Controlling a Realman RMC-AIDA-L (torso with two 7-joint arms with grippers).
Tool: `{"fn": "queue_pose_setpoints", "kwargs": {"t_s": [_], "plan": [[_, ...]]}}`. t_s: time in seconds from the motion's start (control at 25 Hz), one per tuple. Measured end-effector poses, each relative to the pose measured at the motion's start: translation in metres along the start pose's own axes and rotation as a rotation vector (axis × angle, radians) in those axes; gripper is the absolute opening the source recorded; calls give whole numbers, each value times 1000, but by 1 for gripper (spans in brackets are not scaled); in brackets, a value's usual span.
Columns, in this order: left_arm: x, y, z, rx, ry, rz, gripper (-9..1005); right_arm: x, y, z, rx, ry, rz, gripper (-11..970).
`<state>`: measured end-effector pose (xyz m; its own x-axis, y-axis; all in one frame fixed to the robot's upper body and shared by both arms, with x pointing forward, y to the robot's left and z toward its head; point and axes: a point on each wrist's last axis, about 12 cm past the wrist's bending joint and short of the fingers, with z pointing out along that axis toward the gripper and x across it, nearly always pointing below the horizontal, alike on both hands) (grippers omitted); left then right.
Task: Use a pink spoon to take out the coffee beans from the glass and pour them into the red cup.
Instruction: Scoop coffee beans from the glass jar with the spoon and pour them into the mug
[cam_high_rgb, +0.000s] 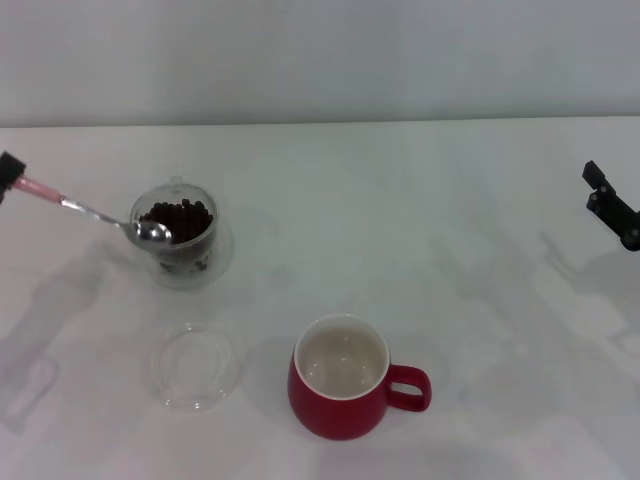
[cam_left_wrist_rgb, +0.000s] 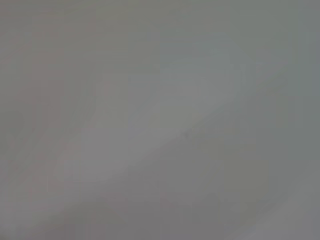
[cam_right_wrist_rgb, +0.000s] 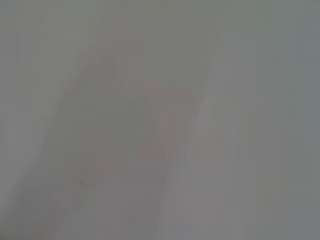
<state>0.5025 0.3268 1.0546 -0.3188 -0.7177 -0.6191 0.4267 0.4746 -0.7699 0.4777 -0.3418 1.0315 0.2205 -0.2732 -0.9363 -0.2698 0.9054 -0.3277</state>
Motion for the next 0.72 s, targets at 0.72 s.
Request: {"fn": "queue_pose_setpoints", "kwargs": {"t_s": [0.72], "plan": [[-51,6,71,-81,183,138,128,-9,10,-3,-51,-83,74,835]]}}
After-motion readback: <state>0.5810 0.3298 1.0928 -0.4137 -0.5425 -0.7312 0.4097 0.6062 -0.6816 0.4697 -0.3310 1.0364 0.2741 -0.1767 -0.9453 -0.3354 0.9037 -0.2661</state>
